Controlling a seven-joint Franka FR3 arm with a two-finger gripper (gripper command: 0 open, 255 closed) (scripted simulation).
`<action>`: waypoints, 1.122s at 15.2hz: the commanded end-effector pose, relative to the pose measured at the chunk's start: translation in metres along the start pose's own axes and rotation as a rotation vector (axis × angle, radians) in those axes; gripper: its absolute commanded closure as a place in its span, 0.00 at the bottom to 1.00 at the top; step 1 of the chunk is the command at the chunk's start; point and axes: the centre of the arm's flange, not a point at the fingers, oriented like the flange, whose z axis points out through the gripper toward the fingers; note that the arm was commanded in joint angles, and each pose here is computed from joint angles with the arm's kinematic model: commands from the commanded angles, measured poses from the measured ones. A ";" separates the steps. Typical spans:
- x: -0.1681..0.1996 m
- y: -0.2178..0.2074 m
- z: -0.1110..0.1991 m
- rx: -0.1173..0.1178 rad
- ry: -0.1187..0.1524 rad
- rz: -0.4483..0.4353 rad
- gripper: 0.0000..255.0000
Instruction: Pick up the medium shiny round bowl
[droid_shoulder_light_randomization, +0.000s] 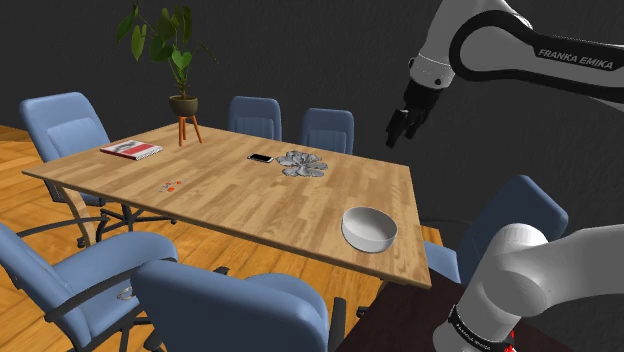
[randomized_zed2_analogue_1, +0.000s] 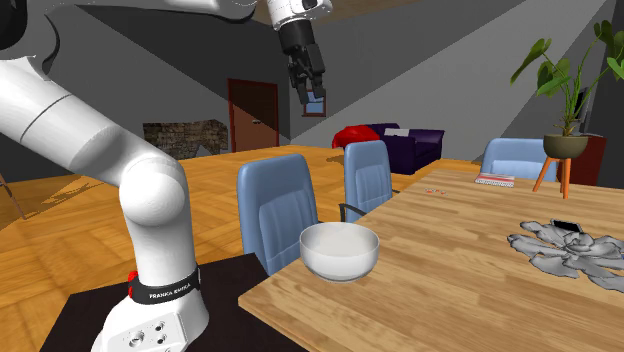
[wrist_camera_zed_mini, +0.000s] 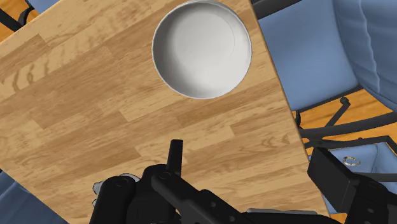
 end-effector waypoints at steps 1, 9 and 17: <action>0.000 0.000 0.000 0.000 0.000 0.000 0.00; 0.001 -0.024 0.103 -0.005 -0.044 -0.024 0.00; -0.002 -0.048 0.206 -0.010 -0.088 -0.048 0.00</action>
